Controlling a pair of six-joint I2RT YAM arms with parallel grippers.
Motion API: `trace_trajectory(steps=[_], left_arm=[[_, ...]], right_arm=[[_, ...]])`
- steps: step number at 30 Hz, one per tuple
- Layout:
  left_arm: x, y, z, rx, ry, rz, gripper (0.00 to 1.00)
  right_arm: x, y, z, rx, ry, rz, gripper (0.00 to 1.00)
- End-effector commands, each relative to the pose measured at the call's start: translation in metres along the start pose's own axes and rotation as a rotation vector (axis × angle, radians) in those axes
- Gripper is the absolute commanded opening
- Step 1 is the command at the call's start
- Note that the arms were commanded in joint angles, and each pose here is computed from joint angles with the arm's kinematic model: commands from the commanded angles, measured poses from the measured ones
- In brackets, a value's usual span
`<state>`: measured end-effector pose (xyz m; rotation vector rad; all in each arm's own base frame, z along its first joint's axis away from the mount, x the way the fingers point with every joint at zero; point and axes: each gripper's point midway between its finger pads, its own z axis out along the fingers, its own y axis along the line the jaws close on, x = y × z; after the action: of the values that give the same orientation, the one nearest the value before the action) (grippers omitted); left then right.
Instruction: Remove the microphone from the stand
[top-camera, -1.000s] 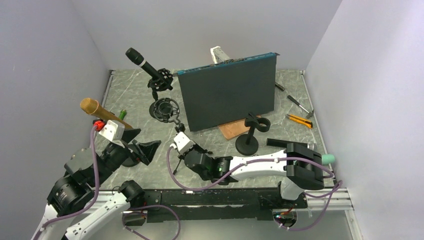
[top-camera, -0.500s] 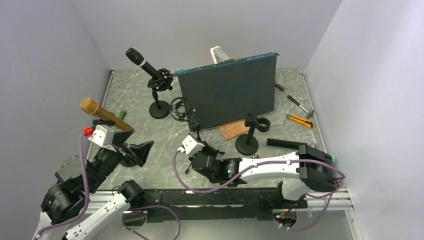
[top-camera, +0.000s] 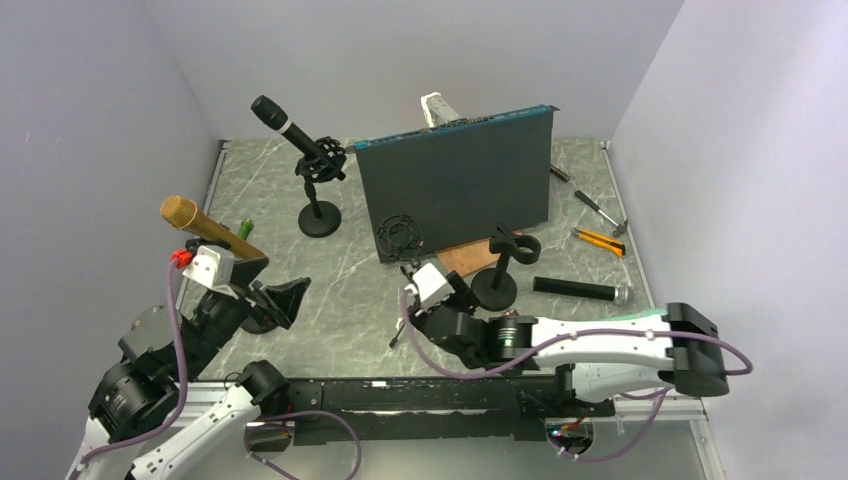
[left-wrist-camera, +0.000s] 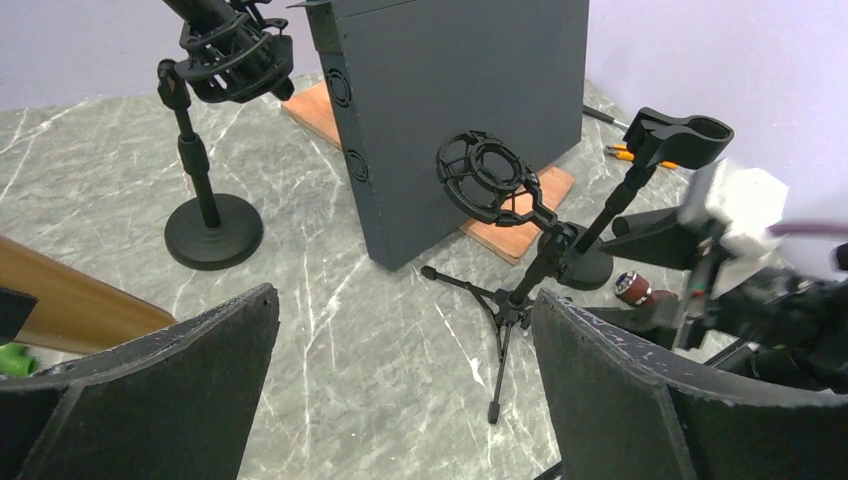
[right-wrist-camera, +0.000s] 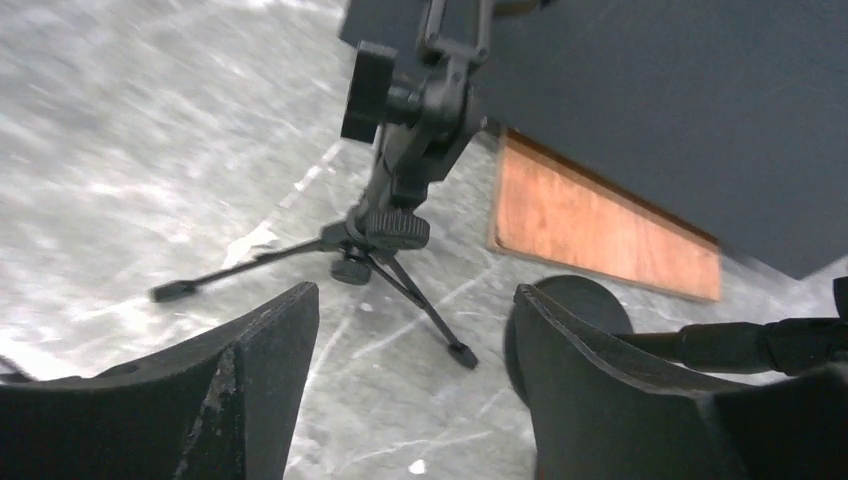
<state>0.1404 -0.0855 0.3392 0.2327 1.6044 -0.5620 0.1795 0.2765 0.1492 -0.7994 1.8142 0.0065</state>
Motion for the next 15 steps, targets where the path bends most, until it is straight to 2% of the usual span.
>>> trace_trajectory(steps=[1, 3, 6, 15], left_arm=[[-0.005, -0.007, 0.009, 0.024, -0.005, 0.006, 0.99], [-0.007, -0.007, 0.009, 0.021, -0.017, 0.001, 0.99], [-0.014, -0.007, 0.007, 0.025, -0.023, 0.011, 0.99], [-0.042, 0.025, -0.009, -0.165, 0.064, 0.148, 0.99]], right_arm=[[-0.039, 0.004, -0.029, -0.159, -0.11, 0.275, 0.77], [-0.052, -0.004, -0.039, -0.187, -0.161, 0.359, 0.85], [-0.072, -0.012, -0.052, -0.245, -0.205, 0.458, 0.9], [-0.127, 0.026, -0.067, -0.505, -0.255, 0.437, 0.95]])
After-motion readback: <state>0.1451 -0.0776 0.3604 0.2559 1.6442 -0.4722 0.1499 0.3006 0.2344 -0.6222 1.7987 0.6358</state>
